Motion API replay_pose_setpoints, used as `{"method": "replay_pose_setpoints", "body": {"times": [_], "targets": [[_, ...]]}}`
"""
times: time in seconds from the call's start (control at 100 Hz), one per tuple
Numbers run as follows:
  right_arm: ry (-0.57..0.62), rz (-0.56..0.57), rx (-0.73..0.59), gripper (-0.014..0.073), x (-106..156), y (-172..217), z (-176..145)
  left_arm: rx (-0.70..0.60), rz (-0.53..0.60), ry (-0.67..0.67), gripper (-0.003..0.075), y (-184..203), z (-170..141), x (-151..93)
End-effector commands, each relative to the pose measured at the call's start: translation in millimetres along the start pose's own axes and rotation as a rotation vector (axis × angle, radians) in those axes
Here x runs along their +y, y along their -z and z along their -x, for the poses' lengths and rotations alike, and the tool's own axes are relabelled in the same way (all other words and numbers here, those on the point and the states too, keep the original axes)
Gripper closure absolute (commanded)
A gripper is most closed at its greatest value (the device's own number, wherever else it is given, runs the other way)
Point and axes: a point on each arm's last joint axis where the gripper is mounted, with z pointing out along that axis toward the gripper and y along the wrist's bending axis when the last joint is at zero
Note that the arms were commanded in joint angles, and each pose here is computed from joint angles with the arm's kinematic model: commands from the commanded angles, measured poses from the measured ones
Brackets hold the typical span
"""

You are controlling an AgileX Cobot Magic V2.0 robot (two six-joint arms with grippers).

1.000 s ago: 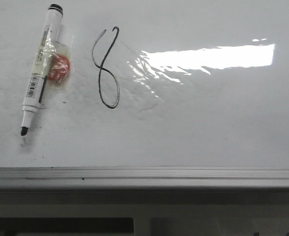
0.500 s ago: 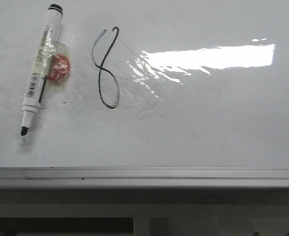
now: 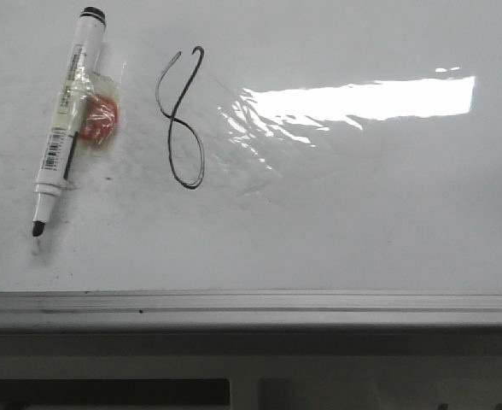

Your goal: Write number 8 on whiteboard

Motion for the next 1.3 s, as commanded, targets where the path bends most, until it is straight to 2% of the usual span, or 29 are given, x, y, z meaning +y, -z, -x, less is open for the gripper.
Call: {"method": "replay_pose_setpoints", "body": {"times": [0.0, 0.06, 0.26, 0.43, 0.55, 0.86, 1.29], "targets": [[-0.012, -0.133, -0.167, 0.0658, -8.9, -0.3, 10.3, -0.032, -0.013, 0.017, 0.0741, -1.9, -7.4, -0.2], [-0.028, -0.192, -0.179, 0.0658, -11.5, -1.2, 5.2, -0.032, -0.013, 0.017, 0.0741, -1.9, -7.4, -0.2], [-0.109, -0.436, -0.091, 0.0658, -23.6, -0.3, -17.8, -0.034, -0.013, 0.017, 0.0741, -1.9, -7.2, -0.2], [-0.096, -0.675, -0.017, 0.0658, -36.5, 7.4, -24.2, -0.034, -0.013, 0.017, 0.0741, -1.9, -7.2, -0.2], [-0.134, -0.795, 0.104, 0.0658, -41.4, 13.0, -35.4, -0.034, -0.013, 0.017, 0.0741, -1.9, -7.2, -0.2], [-0.192, -0.817, 0.299, 0.0658, -31.9, 24.0, -55.2, -0.035, -0.013, 0.017, 0.0741, -2.0, -7.0, -0.2], [-0.185, -0.813, 0.298, 0.0658, -31.8, 23.8, -54.9, -0.035, -0.013, 0.017, 0.0741, -2.0, -7.0, -0.2]]}}
